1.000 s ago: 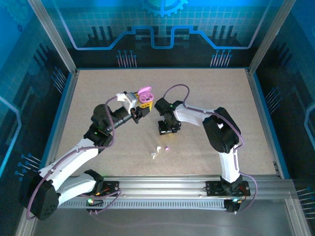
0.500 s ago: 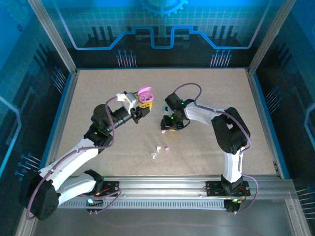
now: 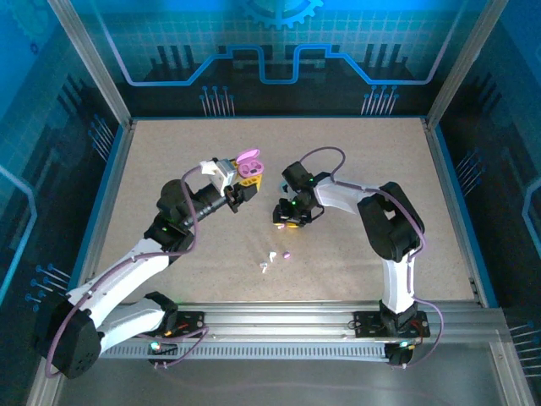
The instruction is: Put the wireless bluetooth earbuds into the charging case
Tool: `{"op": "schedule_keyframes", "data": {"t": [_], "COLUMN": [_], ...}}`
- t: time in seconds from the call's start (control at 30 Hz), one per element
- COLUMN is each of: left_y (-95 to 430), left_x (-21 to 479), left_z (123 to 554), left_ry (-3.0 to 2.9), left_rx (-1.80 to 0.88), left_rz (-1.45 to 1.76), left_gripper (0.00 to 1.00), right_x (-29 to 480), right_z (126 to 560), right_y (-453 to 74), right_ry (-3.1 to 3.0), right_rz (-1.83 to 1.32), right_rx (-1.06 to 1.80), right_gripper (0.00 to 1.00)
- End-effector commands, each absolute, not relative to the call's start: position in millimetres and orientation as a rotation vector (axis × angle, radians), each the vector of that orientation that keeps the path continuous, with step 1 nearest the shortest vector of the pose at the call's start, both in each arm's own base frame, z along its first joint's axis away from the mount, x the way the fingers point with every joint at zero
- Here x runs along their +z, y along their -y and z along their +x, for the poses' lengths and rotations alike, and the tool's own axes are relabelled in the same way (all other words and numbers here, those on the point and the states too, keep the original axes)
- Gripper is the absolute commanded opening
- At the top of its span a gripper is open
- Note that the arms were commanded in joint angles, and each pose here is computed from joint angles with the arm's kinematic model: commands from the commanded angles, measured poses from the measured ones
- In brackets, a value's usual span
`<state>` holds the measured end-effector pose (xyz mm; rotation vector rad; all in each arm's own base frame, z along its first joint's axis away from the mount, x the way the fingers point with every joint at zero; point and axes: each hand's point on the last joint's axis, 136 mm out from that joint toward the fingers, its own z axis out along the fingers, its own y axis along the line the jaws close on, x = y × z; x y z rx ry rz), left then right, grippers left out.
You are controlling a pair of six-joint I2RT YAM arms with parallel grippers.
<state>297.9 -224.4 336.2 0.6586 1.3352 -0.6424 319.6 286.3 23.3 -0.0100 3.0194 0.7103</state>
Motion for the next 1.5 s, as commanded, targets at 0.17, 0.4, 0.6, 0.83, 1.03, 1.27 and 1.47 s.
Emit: {"op": "schedule_keyframes", "data": {"t": [0.17, 0.4, 0.6, 0.83, 1.03, 1.27, 1.47], "left_y": [222.2, 222.2, 222.1, 221.4, 221.4, 219.7, 217.8], "left_x": [339.3, 339.3, 338.1, 339.0, 338.9, 339.6, 342.3], "left_z": [296.5, 296.5, 296.9, 296.3, 296.3, 295.6, 294.7], "left_ry": [-1.314, -1.315, -1.318, -1.316, -1.314, -1.310, -1.302], "left_rx": [-0.619, -0.622, -0.622, -0.619, -0.618, -0.610, -0.603], "left_rz": [0.658, 0.657, 0.656, 0.653, 0.654, 0.650, 0.643], "left_gripper": [0.35, 0.35, 0.35, 0.35, 0.35, 0.35, 0.35], "right_x": [19.9, 23.9, 24.3, 27.5, 27.9, 29.9, 34.6], "right_z": [321.8, 319.9, 318.8, 318.9, 317.2, 314.2, 312.5], "right_y": [-292.4, -303.9, -314.3, -323.1, -328.9, -333.4, -335.6], "right_ry": [-3.020, -3.010, -3.015, -3.012, -3.020, -3.034, -3.038], "right_rz": [-0.015, -0.059, -0.102, -0.149, -0.173, -0.223, -0.278], "right_rx": [0.776, 0.837, 0.854, 0.857, 0.860, 0.836, 0.797], "right_gripper": [0.36, 0.36, 0.36, 0.36, 0.36, 0.36, 0.36]}}
